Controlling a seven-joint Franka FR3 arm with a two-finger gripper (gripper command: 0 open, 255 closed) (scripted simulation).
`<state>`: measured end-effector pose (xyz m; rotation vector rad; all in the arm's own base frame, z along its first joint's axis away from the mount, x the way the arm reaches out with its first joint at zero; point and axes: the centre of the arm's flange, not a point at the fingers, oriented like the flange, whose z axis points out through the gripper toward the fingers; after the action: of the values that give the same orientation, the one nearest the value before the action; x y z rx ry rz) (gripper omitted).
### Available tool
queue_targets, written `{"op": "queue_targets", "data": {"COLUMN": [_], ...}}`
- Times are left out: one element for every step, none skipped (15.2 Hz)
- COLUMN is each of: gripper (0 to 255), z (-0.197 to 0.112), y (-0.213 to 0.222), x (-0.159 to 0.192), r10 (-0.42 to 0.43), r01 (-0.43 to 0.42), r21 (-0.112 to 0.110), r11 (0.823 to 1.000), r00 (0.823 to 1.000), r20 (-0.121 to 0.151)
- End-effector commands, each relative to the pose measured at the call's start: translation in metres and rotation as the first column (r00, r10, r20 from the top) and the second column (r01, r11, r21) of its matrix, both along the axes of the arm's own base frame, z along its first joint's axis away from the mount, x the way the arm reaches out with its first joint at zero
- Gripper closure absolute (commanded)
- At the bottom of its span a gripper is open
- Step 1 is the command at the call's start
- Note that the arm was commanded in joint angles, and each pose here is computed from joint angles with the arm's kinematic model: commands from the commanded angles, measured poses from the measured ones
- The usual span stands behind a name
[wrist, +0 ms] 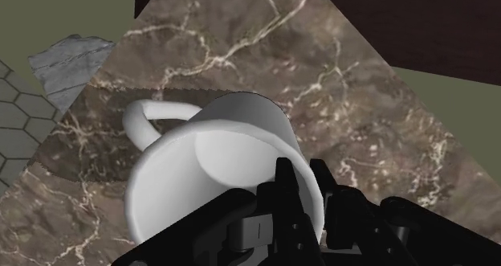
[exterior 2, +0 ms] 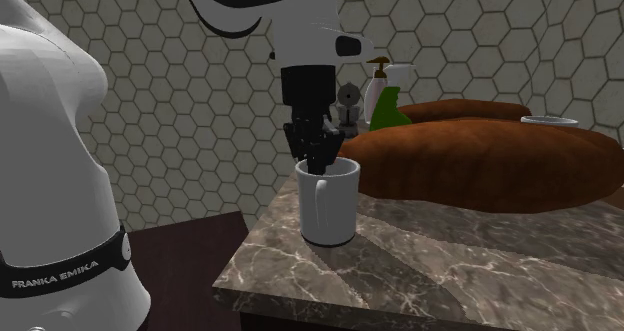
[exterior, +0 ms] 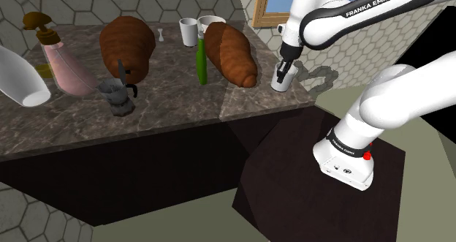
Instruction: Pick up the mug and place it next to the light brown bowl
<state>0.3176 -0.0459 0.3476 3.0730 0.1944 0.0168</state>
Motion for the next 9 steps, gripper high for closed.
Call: {"op": "queue_targets", "data": {"gripper": [255, 255, 255, 255, 255, 255, 255, 255, 255], "z": [0.000, 0.005, 0.011, 0.016, 0.021, 0.026, 0.032, 0.037, 0.042], "y": [0.000, 0.000, 0.000, 0.000, 0.000, 0.000, 0.000, 0.000, 0.000], "x": [0.000, 0.000, 0.000, 0.000, 0.000, 0.000, 0.000, 0.000, 0.000], "r10": [0.000, 0.000, 0.000, 0.000, 0.000, 0.000, 0.000, 0.000, 0.000], "r01": [0.000, 0.000, 0.000, 0.000, 0.000, 0.000, 0.000, 0.000, 0.000], "r21": [0.000, 0.000, 0.000, 0.000, 0.000, 0.000, 0.000, 0.000, 0.000], "r11": [1.000, 1.000, 1.000, 1.000, 1.000, 1.000, 1.000, 1.000, 1.000], "r00": [1.000, 1.000, 1.000, 1.000, 1.000, 1.000, 1.000, 1.000, 1.000], "r20": [0.000, 0.000, 0.000, 0.000, 0.000, 0.000, 0.000, 0.000, 0.000]}}
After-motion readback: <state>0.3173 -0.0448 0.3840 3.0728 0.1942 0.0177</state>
